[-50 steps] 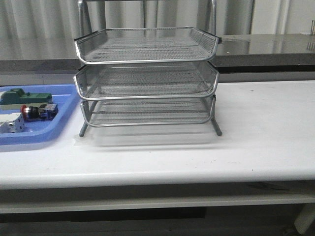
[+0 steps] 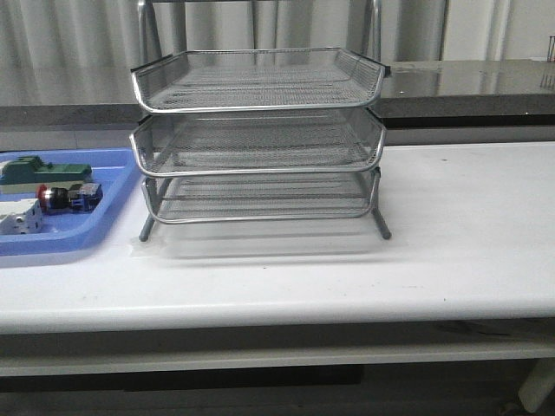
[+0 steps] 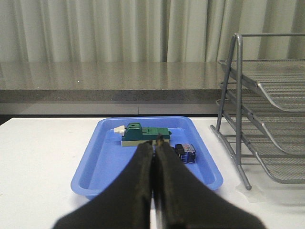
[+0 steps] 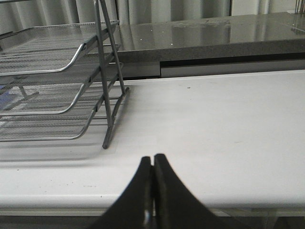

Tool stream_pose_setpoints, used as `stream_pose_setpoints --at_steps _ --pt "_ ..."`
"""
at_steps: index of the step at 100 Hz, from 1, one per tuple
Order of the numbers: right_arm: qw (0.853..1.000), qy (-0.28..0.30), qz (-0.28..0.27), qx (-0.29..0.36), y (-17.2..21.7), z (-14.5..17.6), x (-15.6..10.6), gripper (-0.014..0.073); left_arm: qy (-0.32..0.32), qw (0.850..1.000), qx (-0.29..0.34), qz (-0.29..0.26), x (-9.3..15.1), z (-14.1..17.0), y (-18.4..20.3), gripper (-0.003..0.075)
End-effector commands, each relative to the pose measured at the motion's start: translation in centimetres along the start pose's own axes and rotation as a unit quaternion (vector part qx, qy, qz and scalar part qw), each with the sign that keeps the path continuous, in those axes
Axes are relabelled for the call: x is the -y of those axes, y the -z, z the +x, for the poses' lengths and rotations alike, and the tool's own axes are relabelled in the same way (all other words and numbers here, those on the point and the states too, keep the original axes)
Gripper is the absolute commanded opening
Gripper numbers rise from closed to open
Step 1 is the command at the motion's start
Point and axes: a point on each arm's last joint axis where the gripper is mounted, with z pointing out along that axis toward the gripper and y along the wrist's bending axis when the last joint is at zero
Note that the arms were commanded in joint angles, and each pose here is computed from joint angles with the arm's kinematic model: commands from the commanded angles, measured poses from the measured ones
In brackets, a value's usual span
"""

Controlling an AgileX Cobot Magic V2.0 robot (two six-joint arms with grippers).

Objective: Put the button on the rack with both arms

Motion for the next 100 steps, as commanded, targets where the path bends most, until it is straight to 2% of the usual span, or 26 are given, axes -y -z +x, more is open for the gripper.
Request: stream_pose_setpoints --at_steps 1,19,35,50,76,90,100 --pt "0.998 0.004 -0.002 0.062 0.3 -1.5 -0.1 -0.0057 0.008 0.999 0.031 0.000 0.0 0.9 0.1 -0.0021" --pt "0.998 0.004 -0.002 0.063 0.3 -1.6 -0.1 -0.0057 0.008 0.999 0.031 0.000 0.0 0.9 0.1 -0.0021" --pt "0.995 0.004 -0.005 0.097 0.4 -2.2 -0.2 -0.0057 0.008 0.999 0.031 0.000 0.0 0.9 0.1 -0.0021" --pt "0.996 -0.015 -0.007 0.091 0.8 -3.7 -0.3 -0.0057 0.008 0.999 0.031 0.000 0.0 0.9 0.1 -0.0021" --pt "0.999 -0.032 -0.010 0.005 1.1 -7.8 -0.9 -0.0057 0.008 0.999 0.031 0.000 0.0 0.9 0.1 -0.0021" --pt "0.997 -0.035 -0.008 -0.069 0.2 -9.9 -1.3 -0.0057 0.008 0.999 0.031 0.000 0.0 0.9 0.1 -0.0021" --pt "0.989 -0.045 -0.010 -0.141 -0.7 -10.8 -1.6 -0.0057 0.008 0.999 0.031 0.000 0.0 0.9 0.1 -0.0021"
